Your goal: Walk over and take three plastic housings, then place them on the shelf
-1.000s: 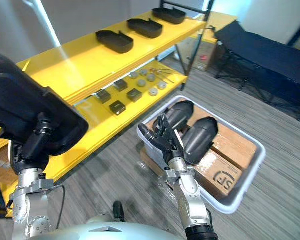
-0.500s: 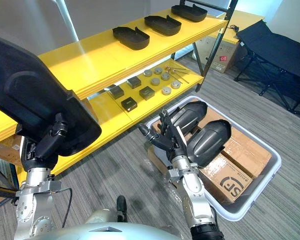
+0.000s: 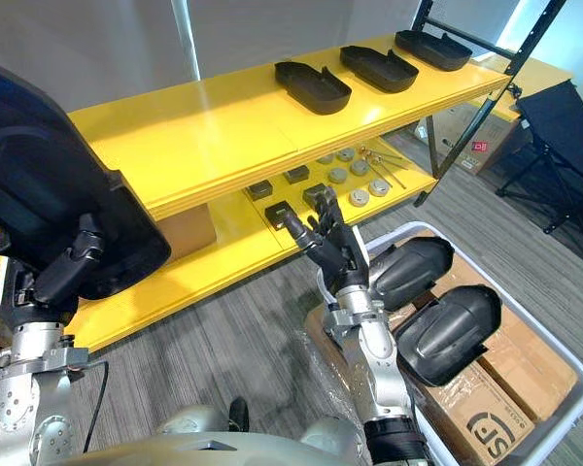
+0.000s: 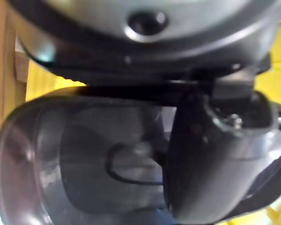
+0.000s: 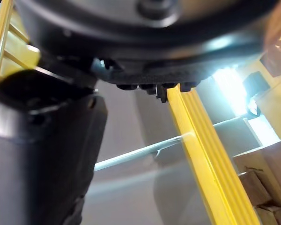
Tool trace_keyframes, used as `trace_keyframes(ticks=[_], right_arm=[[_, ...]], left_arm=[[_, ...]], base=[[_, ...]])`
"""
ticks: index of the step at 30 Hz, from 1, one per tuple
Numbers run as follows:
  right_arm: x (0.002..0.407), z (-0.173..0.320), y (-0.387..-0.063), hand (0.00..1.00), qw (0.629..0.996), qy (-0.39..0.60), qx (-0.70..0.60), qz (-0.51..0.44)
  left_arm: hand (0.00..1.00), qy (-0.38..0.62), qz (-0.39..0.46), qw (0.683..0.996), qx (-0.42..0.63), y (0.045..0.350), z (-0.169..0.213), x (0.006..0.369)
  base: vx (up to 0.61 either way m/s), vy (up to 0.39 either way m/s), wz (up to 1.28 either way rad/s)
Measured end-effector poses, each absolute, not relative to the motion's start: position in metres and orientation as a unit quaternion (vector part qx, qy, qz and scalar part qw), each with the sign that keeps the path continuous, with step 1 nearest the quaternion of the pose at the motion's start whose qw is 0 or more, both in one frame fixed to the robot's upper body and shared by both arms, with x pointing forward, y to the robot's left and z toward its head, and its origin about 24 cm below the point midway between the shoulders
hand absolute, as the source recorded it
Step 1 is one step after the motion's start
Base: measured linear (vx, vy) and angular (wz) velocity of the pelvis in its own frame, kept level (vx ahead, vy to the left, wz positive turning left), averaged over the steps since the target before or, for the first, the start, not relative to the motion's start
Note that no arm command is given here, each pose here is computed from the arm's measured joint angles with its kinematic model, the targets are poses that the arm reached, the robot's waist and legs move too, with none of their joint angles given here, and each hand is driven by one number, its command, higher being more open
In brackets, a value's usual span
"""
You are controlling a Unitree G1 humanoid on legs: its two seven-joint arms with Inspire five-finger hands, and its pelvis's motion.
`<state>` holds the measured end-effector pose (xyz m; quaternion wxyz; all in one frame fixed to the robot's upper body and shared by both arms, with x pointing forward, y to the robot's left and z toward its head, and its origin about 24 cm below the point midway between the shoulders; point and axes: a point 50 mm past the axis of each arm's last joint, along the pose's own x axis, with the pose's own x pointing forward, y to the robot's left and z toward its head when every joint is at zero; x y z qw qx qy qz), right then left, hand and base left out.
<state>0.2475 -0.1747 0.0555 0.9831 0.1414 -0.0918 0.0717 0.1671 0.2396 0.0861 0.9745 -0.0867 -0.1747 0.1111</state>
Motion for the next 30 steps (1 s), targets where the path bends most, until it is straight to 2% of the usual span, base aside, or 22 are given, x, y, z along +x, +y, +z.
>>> trace_keyframes(ticks=[3, 9, 14, 19, 27, 30], right_arm=[[0.248, 0.061, -0.18, 1.0, 0.981, -0.104, 0.143, 0.075], [0.256, 0.113, -0.191, 1.0, 0.964, -0.212, 0.095, 0.128], [0.254, 0.121, -0.208, 1.0, 0.959, -0.24, 0.106, 0.106], [0.249, 0.126, -0.211, 1.0, 0.953, -0.267, 0.114, 0.086], [0.25, 0.121, -0.192, 1.0, 0.951, -0.261, 0.137, 0.095], [0.247, 0.116, -0.193, 1.0, 0.954, -0.25, 0.138, 0.087]], left_arm=[[0.0, -0.178, 0.121, 0.972, -0.089, 0.24, 0.089, 0.171], [0.0, -0.167, 0.13, 0.97, -0.115, 0.235, 0.082, 0.177], [0.0, -0.144, 0.117, 0.974, -0.129, 0.225, 0.073, 0.181], [0.0, -0.131, 0.088, 0.979, -0.126, 0.204, 0.068, 0.187], [0.0, -0.148, 0.095, 0.982, -0.071, 0.224, 0.082, 0.192], [0.0, -0.146, 0.08, 0.983, -0.075, 0.22, 0.082, 0.196]], base=[[0.3, -0.091, 0.47], [0.24, -0.209, 0.45], [0.15, -0.15, 0.44], [0.2, 0.188, 0.0], [0.08, 0.137, 0.0], [0.02, -0.033, 0.05]])
